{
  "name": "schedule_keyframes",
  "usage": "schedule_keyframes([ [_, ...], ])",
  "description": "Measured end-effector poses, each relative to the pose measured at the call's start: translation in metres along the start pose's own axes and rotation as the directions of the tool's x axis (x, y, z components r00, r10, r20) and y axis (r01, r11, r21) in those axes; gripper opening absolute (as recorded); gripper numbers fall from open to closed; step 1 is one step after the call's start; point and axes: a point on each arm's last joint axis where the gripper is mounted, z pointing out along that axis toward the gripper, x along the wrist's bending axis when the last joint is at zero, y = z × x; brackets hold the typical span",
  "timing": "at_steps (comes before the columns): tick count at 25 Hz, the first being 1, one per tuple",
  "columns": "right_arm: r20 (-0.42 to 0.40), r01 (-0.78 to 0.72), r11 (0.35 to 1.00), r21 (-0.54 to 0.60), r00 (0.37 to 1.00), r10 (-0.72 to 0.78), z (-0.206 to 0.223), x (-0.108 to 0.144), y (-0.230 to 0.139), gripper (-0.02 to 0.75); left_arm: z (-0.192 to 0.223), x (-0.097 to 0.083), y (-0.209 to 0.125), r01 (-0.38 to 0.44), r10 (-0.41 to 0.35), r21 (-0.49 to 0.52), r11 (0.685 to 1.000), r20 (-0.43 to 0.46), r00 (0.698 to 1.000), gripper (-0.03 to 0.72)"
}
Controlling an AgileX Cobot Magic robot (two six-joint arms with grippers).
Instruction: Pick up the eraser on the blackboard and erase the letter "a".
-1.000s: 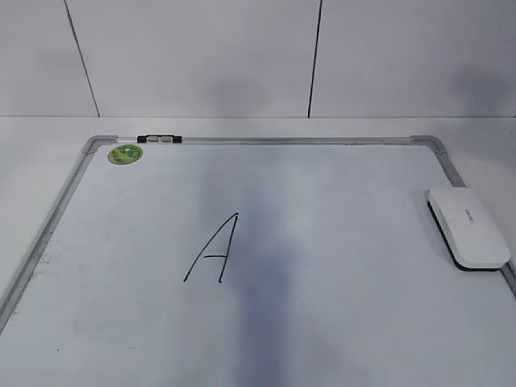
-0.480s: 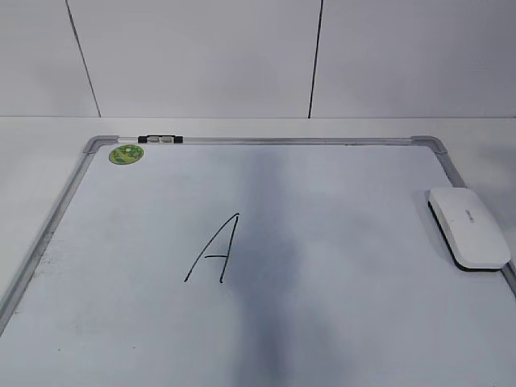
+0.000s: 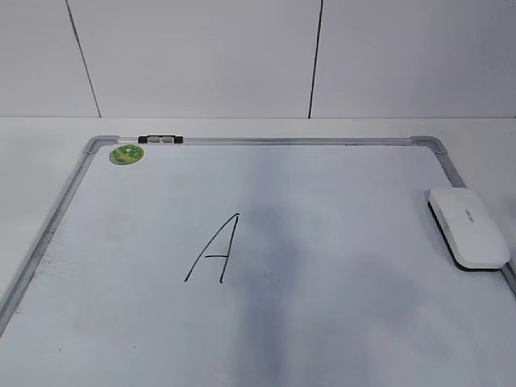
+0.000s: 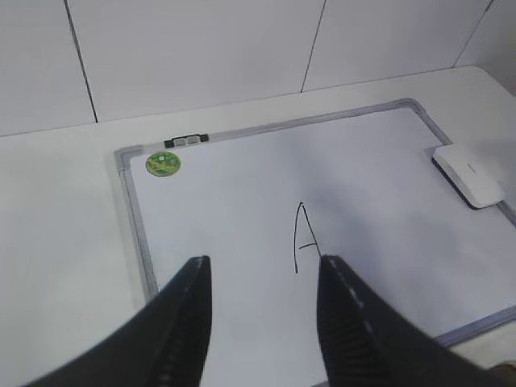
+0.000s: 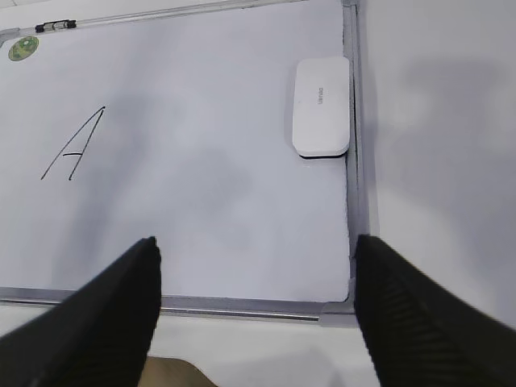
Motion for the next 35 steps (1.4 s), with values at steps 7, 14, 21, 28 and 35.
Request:
schedule_keyframes([
  [7,0.007,0.001,1.0,0.01,1.0,-0.001,0.01,-0.006,-0.033,0.594,0.004,0.003,-0.059,0.014,-0.015,0.051,0.999,0.008,1.0,0.323],
  [14,0.055,0.017,0.999,0.032,0.998,-0.018,0.025,-0.015,-0.061,0.593,0.029,0.012,-0.118,-0.008,0.006,0.152,0.988,0.009,1.0,0.295],
  [21,0.107,0.042,0.996,0.082,0.993,-0.05,0.041,-0.023,-0.076,0.593,0.058,0.022,-0.166,-0.001,0.0,0.262,0.965,0.004,1.0,0.27],
  [28,0.102,0.116,0.99,0.078,0.987,-0.123,0.042,-0.023,-0.077,0.593,0.061,0.03,-0.17,-0.041,0.056,0.208,0.977,-0.066,0.996,0.269],
  [35,0.1,0.139,0.99,0.027,0.985,-0.141,0.052,-0.023,-0.075,0.593,0.068,0.039,-0.171,-0.072,0.096,0.177,0.982,-0.136,0.986,0.249],
])
